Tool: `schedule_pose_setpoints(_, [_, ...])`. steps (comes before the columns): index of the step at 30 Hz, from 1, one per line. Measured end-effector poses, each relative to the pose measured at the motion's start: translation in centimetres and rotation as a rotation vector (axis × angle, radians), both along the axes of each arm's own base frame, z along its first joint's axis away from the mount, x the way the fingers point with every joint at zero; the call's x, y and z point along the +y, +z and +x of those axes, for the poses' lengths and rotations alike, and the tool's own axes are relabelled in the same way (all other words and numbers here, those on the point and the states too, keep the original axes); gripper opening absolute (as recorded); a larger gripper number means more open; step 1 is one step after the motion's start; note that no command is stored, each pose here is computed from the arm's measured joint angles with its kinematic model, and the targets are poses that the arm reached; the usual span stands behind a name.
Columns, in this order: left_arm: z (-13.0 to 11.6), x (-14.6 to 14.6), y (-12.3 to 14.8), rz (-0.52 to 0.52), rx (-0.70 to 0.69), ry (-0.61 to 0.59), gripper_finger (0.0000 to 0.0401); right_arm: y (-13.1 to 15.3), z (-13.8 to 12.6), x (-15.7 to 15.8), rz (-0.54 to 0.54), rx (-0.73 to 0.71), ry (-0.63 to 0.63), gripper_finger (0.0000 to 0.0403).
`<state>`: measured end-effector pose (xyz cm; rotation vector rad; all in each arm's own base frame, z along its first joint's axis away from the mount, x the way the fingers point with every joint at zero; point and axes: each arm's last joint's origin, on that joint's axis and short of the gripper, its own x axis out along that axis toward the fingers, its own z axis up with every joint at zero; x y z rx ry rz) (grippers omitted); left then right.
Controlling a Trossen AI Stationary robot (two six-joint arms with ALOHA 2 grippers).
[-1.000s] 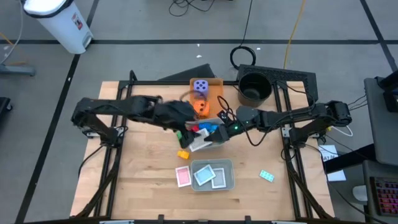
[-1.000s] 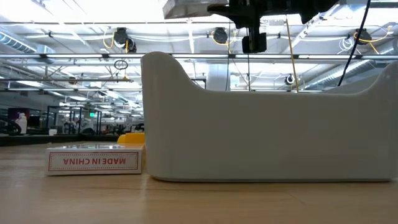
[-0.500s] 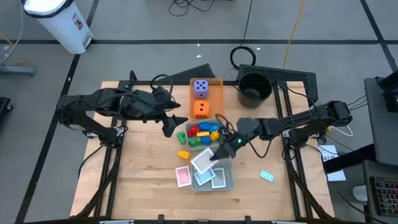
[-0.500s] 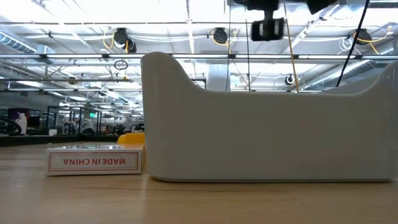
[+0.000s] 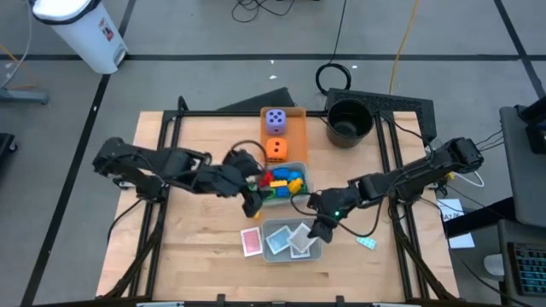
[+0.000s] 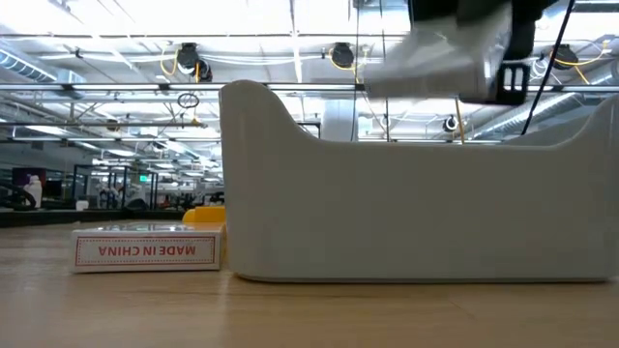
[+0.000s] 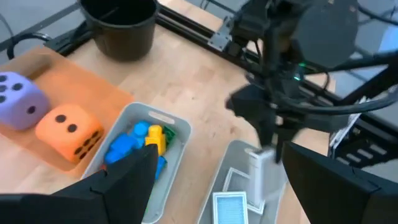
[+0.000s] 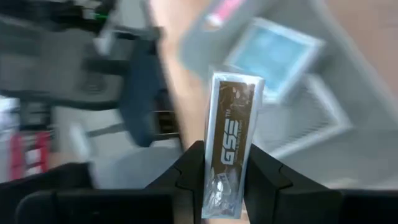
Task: Pick & Place Toys
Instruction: Put the white and brown playing card pack into the bottom gray bin
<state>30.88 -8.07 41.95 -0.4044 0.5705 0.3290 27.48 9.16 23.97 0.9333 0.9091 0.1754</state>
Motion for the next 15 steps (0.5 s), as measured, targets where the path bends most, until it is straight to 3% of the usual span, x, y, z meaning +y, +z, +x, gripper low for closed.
schedule_pose_setpoints(8, [1.3,-1.2,-1.0,0.059,0.025,-0.117,0.0347,-1.3,1.1,-1.6,-0.084,0.094,-0.085,0.0067])
schedule_pose_setpoints(15, [-0.8,-1.1,0.4,0.085,0.029,-0.207,0.0347,0.3,4.6,-0.7,-0.25,0.171,0.066,0.0067])
